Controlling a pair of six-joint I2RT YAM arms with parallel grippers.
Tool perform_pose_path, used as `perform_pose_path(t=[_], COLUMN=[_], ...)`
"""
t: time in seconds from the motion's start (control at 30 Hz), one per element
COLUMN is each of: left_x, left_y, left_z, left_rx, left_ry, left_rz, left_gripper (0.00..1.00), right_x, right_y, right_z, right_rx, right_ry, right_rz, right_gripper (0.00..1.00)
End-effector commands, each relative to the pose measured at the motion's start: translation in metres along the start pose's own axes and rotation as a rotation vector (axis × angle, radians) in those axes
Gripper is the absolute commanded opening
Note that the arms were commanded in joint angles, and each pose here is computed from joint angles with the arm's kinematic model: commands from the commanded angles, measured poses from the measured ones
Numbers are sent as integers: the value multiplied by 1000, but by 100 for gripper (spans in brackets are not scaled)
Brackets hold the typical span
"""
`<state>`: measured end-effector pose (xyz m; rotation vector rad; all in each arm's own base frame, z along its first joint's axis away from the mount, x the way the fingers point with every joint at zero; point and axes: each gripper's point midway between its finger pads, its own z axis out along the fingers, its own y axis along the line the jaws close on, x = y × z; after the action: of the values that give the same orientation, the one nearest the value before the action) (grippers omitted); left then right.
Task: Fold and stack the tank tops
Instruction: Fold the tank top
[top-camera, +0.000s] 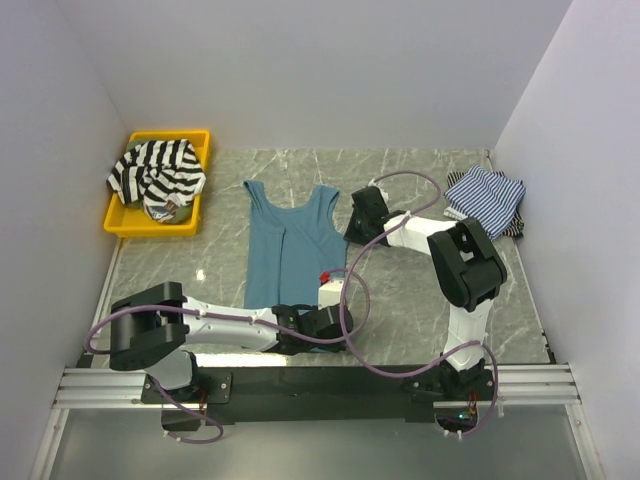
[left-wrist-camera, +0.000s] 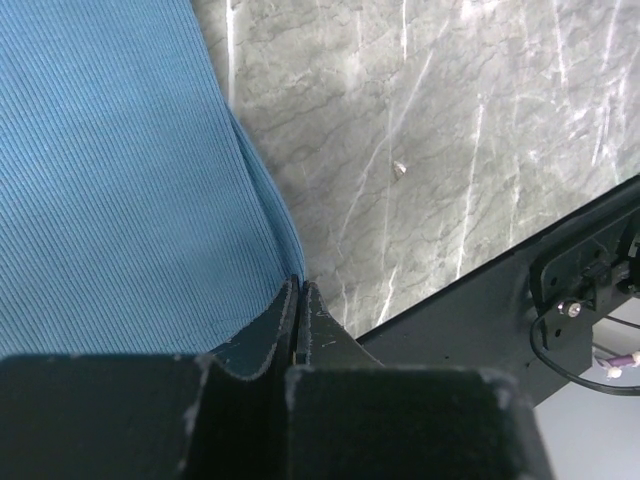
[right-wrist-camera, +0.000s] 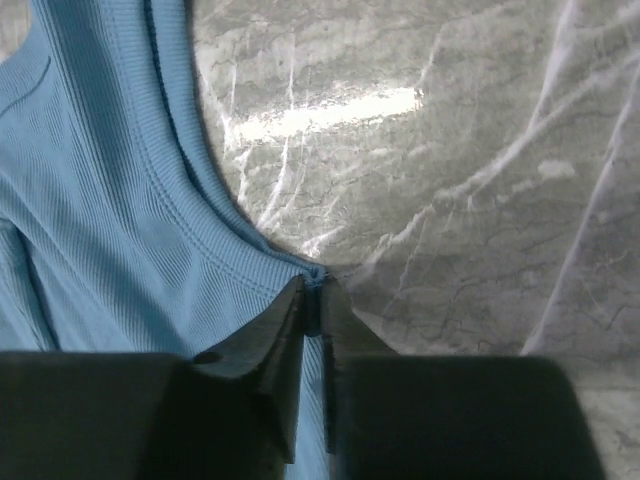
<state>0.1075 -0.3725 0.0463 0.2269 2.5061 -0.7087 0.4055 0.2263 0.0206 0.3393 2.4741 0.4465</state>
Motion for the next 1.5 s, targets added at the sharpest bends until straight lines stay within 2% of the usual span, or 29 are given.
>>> perform_pose_path(t=[0.0,0.03,0.07,0.33,0.6,1.07,1.47], left_x=[-11,-10,-12,-19,-18,-15,-10], left_y=[-13,-14,-15,6,34,87,116], left_z=[-9,-10,-11,-25,-35,-58,-77], left_rx=[63,68,74,57,29,-73,-138], left_ry=[-31,-33,-39,-101,-129,-175,-184], left_rz=[-42,-43,-49,-114,-197,-311,-379], left_gripper=[0,1,1,1,1,1,1], right_x=[-5,-8,-10,-32,-44,-37,-29], right_y=[-1,0,0,15,58,138,172], right_z=[-4,-6,-7,-24,-32,-12,3], right_rx=[32,32,34,28,-2,-50,-76], right_ry=[-21,-29,-35,-88,-116,-96,-75], right_rz=[-1,1,2,-3,-51,-125,-144], right_gripper=[11,2,0,0,0,0,0])
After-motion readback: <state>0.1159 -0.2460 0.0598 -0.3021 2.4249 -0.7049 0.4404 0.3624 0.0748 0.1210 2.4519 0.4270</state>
